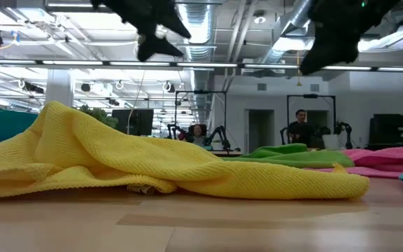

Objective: Fold microfiber towels
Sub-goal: Fold the green microfiber towel

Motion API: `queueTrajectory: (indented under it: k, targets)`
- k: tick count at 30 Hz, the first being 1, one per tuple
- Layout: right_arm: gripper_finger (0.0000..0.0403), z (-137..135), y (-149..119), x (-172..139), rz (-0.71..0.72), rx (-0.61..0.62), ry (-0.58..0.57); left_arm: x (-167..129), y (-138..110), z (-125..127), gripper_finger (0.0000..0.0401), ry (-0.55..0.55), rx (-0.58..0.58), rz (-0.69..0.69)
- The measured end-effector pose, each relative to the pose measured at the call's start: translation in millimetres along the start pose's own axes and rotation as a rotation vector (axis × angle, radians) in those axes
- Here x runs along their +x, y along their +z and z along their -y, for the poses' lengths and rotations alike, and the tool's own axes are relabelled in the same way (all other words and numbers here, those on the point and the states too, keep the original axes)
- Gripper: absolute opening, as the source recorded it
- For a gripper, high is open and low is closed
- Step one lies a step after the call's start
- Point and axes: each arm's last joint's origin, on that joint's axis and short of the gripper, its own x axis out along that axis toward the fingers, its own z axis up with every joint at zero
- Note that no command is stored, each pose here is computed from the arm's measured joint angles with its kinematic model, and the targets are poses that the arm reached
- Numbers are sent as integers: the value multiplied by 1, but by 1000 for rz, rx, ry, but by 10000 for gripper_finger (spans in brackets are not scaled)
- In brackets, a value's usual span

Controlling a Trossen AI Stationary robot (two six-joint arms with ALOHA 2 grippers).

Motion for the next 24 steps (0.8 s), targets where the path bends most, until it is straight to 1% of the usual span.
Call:
queueTrajectory:
  k: [2,5,9,13,19,24]
  targets:
    - [173,-2,-3,10,-60,-24,9,14,1,-16,236,-23,29,-43]
    - [173,-4,-5,21,-113,-99,-9,30,-2,-38,236,-35,55,-99]
    - [172,0,-5,35,-171,-171,-27,47,-8,-57,236,-43,28,-157]
    - [173,7,-5,49,-243,-216,4,57,-13,-64,236,-49,27,-187]
    - [171,18,-5,71,-320,-306,47,58,-13,-64,236,-34,69,-183]
    - [169,27,-3,90,-342,-324,86,58,-13,-65,236,-10,97,-179]
